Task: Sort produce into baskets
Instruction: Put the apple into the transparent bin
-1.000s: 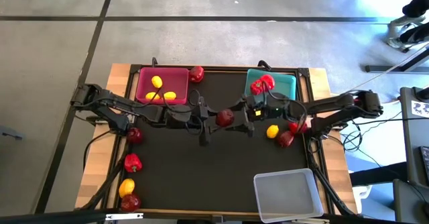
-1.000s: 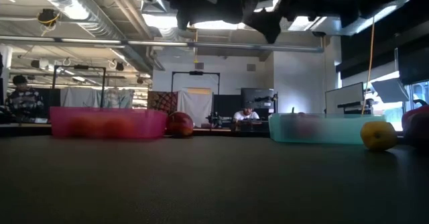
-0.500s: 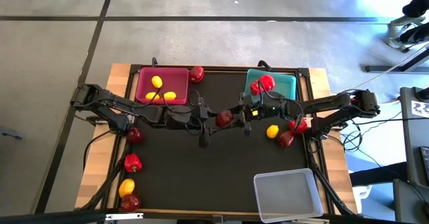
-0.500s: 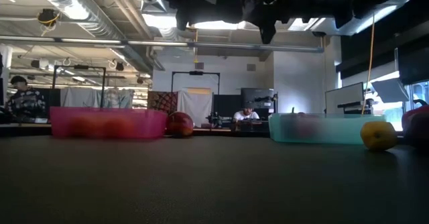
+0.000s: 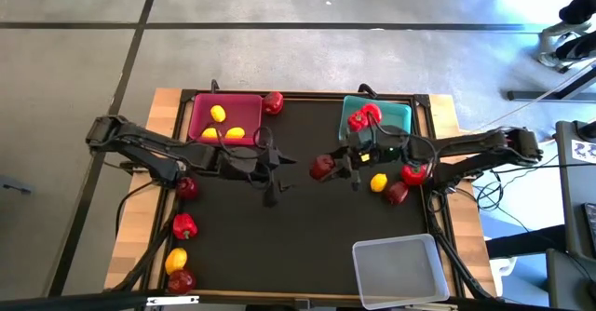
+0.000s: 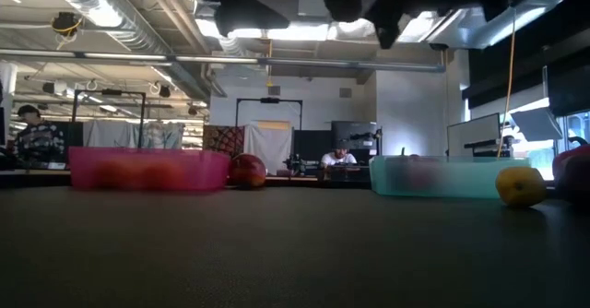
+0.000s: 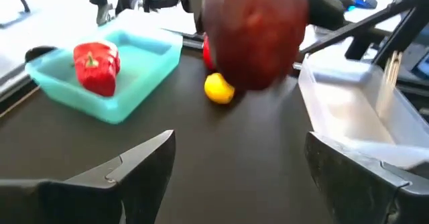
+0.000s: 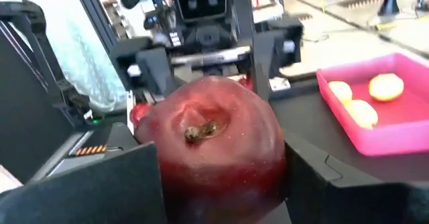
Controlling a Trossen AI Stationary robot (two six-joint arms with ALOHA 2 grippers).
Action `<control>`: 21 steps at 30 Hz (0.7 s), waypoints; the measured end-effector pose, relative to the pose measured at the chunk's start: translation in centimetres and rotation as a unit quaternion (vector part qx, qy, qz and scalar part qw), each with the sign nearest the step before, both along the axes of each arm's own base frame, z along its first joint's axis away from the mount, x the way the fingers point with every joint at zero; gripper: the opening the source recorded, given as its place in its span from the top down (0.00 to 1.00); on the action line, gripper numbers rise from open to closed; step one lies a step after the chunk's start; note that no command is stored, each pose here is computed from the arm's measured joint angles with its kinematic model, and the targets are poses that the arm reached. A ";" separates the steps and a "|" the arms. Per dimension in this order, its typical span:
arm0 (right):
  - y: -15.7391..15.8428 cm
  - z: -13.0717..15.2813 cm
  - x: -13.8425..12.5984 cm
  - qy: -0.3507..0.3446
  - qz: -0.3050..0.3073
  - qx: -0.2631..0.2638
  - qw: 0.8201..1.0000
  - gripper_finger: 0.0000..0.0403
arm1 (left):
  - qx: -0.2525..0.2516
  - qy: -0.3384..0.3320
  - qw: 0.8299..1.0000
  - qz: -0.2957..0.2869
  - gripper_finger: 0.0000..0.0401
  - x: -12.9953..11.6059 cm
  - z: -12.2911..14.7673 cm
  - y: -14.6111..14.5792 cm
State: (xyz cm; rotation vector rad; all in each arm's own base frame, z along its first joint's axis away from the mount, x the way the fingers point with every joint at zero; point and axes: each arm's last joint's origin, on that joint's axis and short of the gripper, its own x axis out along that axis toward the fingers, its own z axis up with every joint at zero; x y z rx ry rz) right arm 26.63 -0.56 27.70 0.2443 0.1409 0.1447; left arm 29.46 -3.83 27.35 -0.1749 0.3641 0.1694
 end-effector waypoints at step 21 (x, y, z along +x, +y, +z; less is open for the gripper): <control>10.5 -1.7 -8.0 0.281 0.119 0.077 0.949 0.63 | -0.015 0.072 0.997 0.005 0.19 -1.1 -0.9 -0.3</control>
